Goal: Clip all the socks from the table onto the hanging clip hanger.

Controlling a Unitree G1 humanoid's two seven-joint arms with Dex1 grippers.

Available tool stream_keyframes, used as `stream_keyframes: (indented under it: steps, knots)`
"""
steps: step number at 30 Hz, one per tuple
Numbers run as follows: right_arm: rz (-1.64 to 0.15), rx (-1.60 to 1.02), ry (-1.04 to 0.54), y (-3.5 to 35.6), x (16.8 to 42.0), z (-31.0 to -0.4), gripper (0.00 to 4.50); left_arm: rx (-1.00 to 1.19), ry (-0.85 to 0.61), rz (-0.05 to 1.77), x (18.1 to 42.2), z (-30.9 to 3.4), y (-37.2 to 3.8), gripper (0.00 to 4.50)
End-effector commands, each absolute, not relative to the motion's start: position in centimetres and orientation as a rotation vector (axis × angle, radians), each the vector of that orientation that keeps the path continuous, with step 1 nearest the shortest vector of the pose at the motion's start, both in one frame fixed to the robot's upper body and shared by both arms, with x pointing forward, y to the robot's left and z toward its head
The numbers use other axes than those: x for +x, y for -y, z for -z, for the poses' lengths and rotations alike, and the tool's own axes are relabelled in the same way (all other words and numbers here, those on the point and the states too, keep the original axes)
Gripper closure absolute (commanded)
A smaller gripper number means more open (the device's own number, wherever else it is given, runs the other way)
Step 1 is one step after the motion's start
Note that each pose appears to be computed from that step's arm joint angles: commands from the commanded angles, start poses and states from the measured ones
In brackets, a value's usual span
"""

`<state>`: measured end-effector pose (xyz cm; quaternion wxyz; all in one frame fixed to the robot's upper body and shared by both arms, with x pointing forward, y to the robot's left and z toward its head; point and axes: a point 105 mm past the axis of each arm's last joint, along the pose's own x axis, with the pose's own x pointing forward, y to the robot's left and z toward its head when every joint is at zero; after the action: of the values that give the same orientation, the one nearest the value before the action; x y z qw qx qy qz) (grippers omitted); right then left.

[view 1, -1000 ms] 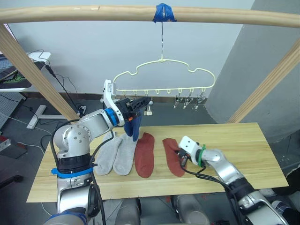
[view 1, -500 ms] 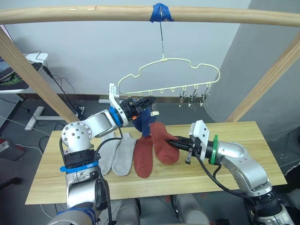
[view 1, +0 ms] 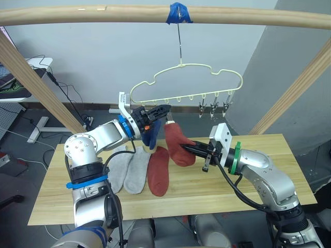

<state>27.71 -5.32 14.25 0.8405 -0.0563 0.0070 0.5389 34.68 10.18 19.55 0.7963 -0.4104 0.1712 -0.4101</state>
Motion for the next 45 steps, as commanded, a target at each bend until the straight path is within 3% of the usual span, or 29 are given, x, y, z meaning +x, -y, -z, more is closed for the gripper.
stream_keyframes:
  steps: [1,24,45]
  knots:
    - [-1.153,-0.126,0.038,5.1,27.7,-15.4,4.46,-0.869,-0.316,0.924,34.4,-21.2,-9.8,4.47]
    - [-1.17,-0.078,-0.007,4.8,27.6,-14.8,4.46,-0.86,-0.304,0.91,34.6,-21.2,-10.0,4.47]
    - [-1.141,0.038,-0.003,4.7,29.4,-16.5,4.46,-0.845,-0.289,0.931,34.2,-21.5,-9.7,4.47]
